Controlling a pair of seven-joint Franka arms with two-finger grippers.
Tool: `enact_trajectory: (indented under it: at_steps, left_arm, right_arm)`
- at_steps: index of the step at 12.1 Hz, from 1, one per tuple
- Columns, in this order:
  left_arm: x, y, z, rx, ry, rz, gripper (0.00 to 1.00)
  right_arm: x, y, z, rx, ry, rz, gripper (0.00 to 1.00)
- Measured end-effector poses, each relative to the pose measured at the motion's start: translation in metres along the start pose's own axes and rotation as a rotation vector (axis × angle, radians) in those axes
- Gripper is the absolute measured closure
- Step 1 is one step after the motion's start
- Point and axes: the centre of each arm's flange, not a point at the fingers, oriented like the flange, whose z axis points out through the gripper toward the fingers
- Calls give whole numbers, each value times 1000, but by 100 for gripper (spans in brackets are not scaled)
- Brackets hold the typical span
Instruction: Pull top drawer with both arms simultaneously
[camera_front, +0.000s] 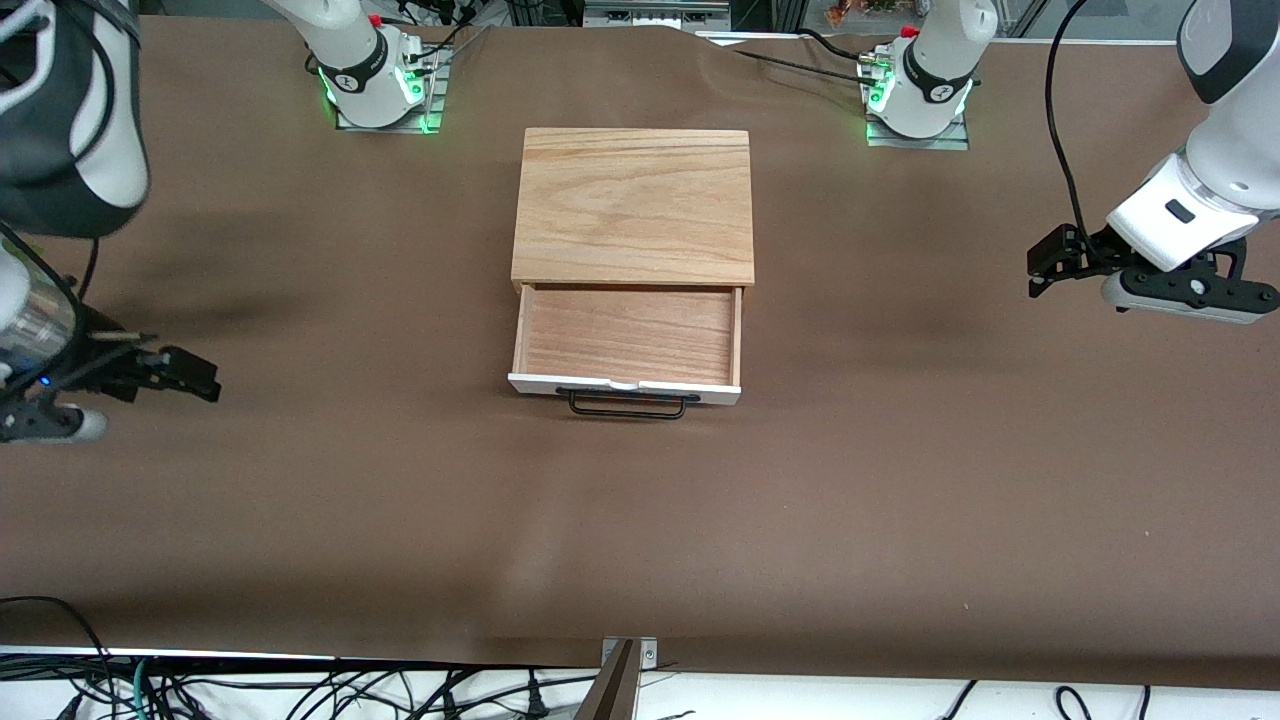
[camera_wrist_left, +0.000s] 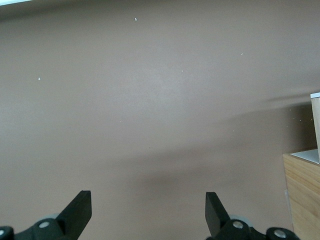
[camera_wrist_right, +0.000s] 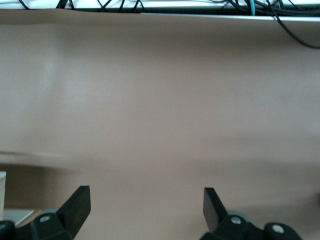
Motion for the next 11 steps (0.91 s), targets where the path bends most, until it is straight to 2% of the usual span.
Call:
enact_trajectory:
  at_steps: [3,6,11]
  left_arm:
    - [-5,2,-3,-2,-38,-26,0]
    - [-6,3,-3,-3,-47,-28,0]
    - [-6,5,-3,-3,-51,-25,0]
  right_arm:
    - [-22,16,-35,-11,-17,11,0]
    - [-52,33,-72,13,-37,28,0]
    - [-84,33,-66,24,-94,21,0]
